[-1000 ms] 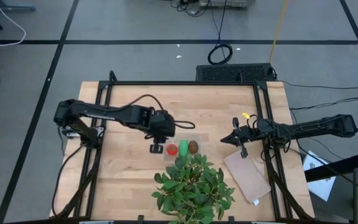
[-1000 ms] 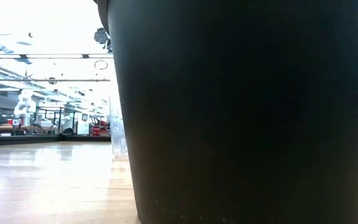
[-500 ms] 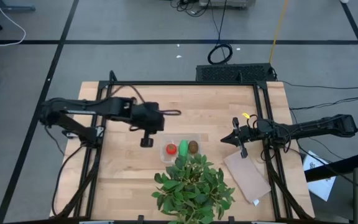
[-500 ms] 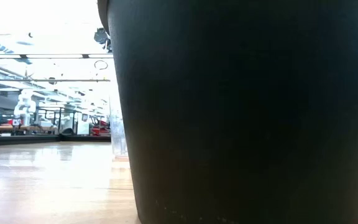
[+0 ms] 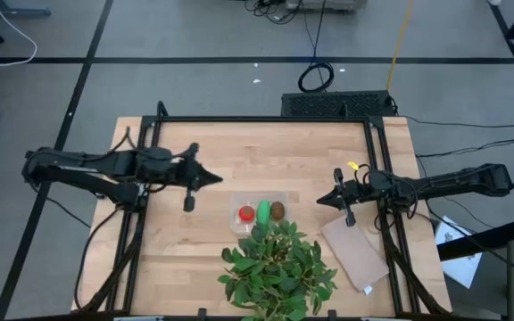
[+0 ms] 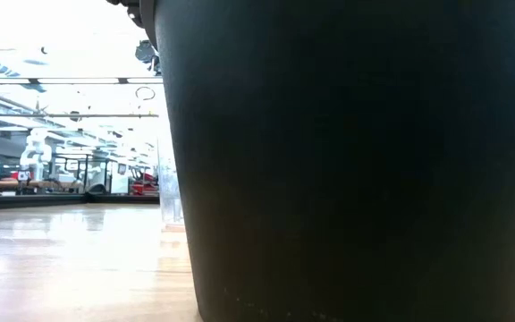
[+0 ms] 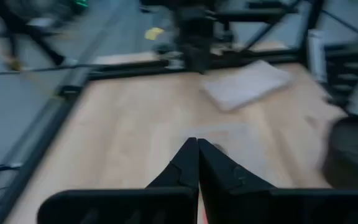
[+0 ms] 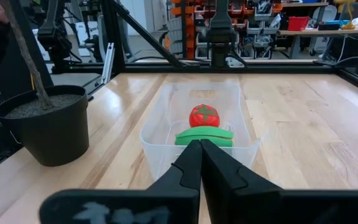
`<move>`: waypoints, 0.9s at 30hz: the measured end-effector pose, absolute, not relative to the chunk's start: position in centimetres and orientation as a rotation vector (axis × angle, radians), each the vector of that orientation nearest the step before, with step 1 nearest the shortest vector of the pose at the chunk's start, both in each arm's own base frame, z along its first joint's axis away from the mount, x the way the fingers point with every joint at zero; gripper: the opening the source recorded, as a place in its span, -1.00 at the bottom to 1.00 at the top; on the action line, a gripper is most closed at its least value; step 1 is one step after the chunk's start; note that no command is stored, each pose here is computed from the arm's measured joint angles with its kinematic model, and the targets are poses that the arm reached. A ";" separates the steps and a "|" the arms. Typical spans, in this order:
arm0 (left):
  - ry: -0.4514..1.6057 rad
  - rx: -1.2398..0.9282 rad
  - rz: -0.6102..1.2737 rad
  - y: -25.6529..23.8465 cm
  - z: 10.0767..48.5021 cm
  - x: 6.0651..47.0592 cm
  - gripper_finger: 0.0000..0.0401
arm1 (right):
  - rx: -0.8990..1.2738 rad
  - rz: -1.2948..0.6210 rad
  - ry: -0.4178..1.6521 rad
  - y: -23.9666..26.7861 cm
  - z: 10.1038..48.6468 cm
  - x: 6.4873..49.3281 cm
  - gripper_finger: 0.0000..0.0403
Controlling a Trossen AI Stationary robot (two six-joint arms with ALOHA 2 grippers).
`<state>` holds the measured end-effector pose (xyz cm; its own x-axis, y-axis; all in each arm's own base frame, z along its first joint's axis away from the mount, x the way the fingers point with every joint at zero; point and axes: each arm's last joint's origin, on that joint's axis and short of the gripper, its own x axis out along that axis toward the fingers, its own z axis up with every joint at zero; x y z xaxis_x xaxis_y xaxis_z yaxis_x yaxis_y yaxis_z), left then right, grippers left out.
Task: Pick and placing Produce into tupperware
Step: Return to Home Position
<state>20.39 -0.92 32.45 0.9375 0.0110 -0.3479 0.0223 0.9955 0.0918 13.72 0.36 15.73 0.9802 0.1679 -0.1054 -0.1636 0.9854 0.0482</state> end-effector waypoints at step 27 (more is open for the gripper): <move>-0.067 0.145 -0.017 -0.9 26.2 14.8 -1.00 | 0.063 0.159 -0.047 0.3 17.3 13.8 -1.00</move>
